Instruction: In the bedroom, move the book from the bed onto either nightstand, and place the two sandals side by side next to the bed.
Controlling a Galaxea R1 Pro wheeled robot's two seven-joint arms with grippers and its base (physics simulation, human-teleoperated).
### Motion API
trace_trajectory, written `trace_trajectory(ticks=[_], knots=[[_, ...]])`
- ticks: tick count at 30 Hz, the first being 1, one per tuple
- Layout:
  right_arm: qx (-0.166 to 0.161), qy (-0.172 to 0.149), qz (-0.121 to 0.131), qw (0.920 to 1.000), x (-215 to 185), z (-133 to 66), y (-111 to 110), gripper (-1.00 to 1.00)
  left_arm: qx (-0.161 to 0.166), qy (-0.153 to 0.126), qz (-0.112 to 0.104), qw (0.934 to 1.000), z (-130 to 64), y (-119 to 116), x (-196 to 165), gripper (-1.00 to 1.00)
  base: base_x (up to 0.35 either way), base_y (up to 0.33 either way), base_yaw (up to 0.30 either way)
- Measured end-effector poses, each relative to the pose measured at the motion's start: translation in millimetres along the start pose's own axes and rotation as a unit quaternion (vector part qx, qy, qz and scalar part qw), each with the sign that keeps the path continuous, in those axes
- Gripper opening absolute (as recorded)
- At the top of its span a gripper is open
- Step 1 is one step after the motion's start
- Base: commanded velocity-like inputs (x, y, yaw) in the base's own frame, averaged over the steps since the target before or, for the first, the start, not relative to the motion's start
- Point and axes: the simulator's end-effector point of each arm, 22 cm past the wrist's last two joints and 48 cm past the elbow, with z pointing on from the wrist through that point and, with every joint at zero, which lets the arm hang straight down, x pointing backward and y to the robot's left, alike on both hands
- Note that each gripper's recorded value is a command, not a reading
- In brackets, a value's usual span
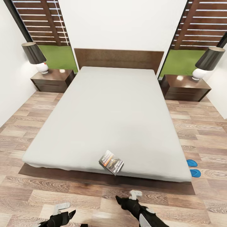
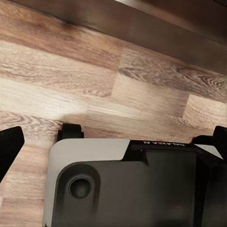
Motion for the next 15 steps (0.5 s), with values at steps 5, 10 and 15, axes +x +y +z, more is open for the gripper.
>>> trace_trajectory(ticks=[5, 10, 15], knots=[[-0.075, -0.046, 0.095, 0.9915, -30, -2.0, 35, 1.00, 0.000, -0.001, -0.001, 1.0000, 0.0, 0, 0, 1.00, 0.000, 0.000, 0.000], [-0.118, -0.064, 0.134, 0.9818, -43, -6.3, 52, 1.00, -0.002, -0.004, -0.009, 1.0000, 0.0, 1, -2, 1.00, 0.000, 0.000, 0.000], [-0.170, -0.050, 0.156, 0.9718, -41, -12.1, 75, 1.00, -0.005, -0.012, -0.026, 0.9996, 0.0, 2, -5, 1.00, 0.000, 0.000, 0.000]])
